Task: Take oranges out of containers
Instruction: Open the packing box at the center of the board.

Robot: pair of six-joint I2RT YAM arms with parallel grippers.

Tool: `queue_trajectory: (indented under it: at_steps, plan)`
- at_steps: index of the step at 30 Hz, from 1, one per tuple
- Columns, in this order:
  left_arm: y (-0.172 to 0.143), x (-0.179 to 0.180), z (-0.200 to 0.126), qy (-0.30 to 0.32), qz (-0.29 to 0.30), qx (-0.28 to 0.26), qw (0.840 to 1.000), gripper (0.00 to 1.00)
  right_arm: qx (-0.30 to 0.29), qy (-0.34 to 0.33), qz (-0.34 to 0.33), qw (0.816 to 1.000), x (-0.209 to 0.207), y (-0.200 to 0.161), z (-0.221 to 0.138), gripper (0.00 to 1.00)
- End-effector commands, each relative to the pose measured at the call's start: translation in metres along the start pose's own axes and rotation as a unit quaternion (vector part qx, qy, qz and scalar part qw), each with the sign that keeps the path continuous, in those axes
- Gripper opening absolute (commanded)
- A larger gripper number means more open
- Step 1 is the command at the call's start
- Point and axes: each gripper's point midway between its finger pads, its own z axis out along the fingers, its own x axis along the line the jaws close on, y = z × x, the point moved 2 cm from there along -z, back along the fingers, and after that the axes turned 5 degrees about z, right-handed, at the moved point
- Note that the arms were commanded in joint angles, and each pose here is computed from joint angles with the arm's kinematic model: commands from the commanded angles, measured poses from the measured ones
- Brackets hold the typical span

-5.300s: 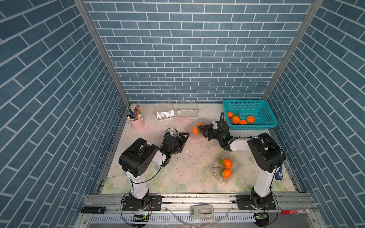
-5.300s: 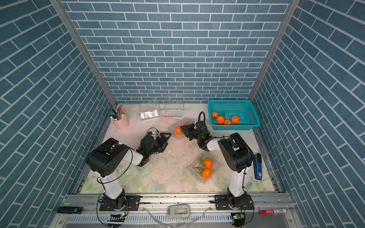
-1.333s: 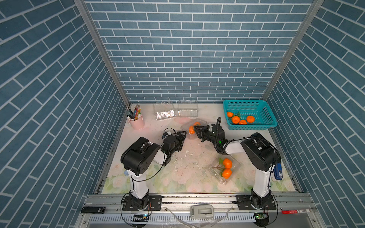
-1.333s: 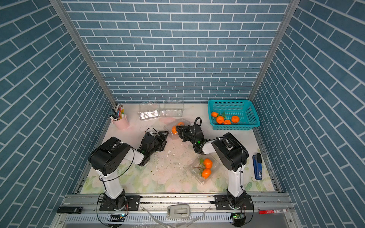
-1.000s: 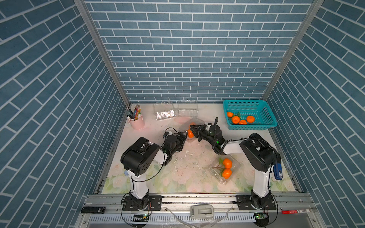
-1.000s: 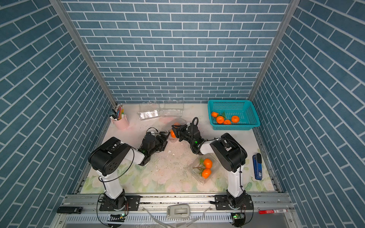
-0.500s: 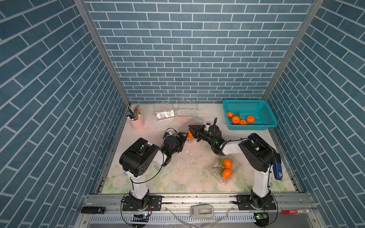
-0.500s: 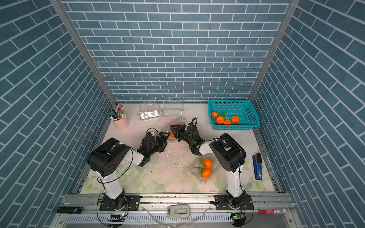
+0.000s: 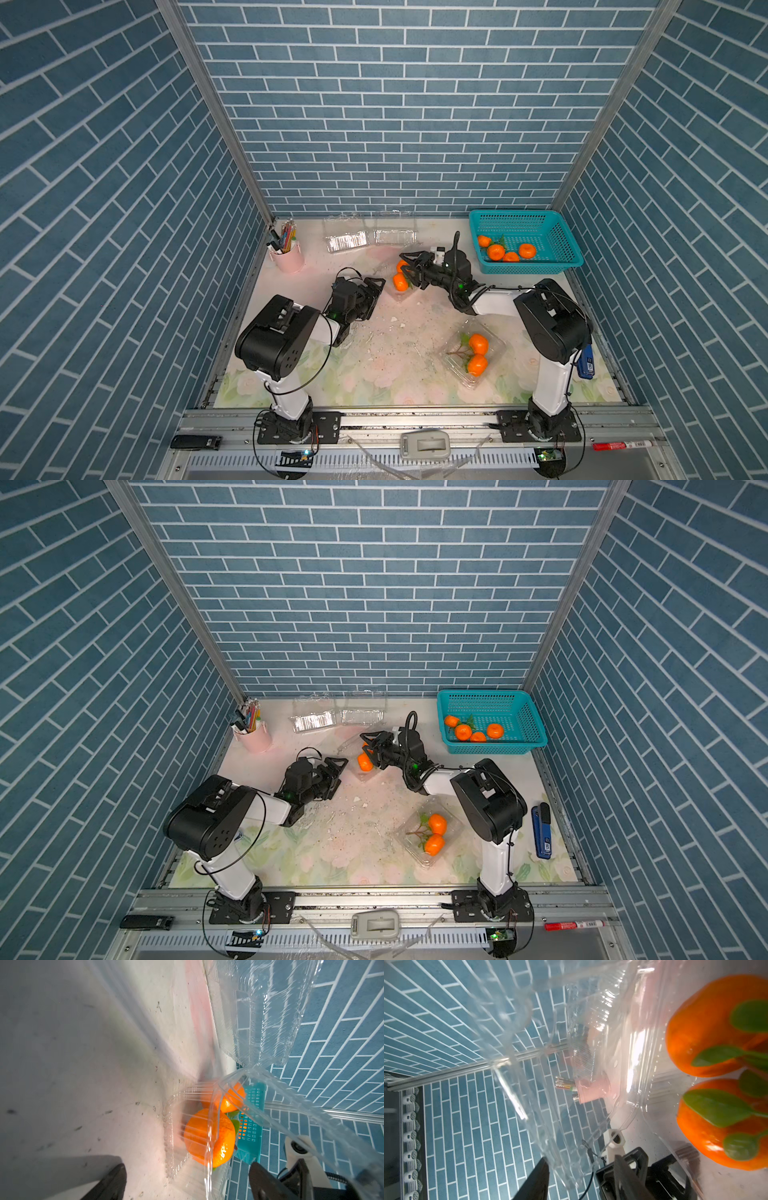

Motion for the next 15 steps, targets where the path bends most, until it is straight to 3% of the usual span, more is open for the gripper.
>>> queue_trajectory:
  at_steps: [1, 9, 12, 15]
  plan:
    - [-0.005, 0.038, -0.004, 0.084, 0.002, 0.033, 0.996, 0.94, 0.036, -0.006, -0.076, 0.996, 0.029, -0.009, -0.009, 0.54]
    - [0.019, 0.026, -0.017, 0.088, 0.02, 0.029, 0.995, 0.97, 0.04, -0.091, -0.2, 0.975, 0.041, 0.013, -0.049, 0.62]
    - [0.028, 0.02, -0.024, 0.086, 0.026, 0.027, 0.996, 0.98, 0.038, -0.173, -0.257, 0.95, 0.023, 0.025, -0.067, 0.62]
    - [0.037, 0.015, -0.03, 0.09, 0.04, 0.028, 0.995, 0.99, 0.035, -0.27, -0.323, 0.907, 0.0, 0.039, -0.083, 0.61]
